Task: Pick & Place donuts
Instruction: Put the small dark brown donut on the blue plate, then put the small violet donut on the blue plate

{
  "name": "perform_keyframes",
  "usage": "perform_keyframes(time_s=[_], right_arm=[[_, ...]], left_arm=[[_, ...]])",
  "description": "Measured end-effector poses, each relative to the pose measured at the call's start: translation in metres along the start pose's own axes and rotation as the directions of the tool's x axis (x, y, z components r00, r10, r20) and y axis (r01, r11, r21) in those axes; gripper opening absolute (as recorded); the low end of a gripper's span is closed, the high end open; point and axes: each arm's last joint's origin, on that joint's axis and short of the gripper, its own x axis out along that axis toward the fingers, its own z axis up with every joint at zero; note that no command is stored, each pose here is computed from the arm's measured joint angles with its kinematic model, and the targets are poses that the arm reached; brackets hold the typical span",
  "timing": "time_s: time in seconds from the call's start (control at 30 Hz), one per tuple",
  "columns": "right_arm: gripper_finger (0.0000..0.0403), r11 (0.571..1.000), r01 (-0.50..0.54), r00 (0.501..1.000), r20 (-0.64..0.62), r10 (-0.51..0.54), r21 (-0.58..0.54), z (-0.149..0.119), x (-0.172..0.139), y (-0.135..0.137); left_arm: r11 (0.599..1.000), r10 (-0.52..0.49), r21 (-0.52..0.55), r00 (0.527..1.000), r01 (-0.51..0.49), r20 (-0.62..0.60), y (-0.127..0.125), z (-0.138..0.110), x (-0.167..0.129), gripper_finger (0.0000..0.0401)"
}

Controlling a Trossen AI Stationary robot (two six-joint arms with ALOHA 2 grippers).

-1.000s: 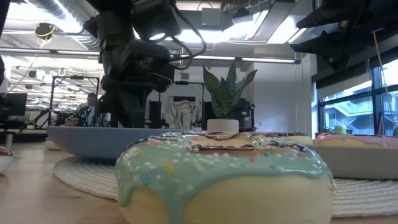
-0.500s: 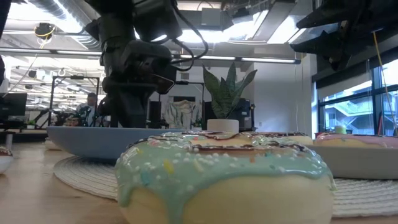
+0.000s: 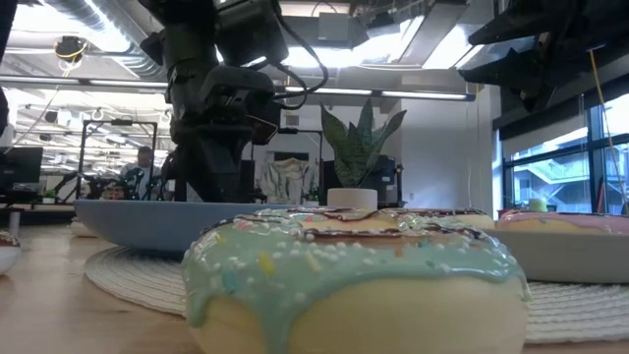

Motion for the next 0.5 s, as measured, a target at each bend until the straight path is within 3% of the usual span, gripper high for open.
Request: perform_keyframes(time_s=[0.3, 0.5], right_arm=[[0.0211, 1.000, 0.000, 1.000, 0.000, 0.000, 0.001, 0.000, 0.000, 0.000], [0.0211, 1.000, 0.000, 1.000, 0.000, 0.000, 0.001, 0.000, 0.000, 0.000]], left_arm=[[0.999, 0.046, -0.014, 0.999, -0.046, -0.015, 0.009, -0.001, -0.022, 0.0108], [0.957, 0.286, -0.067, 0.958, -0.284, 0.029, 0.025, -0.015, -0.058, 0.0113]])
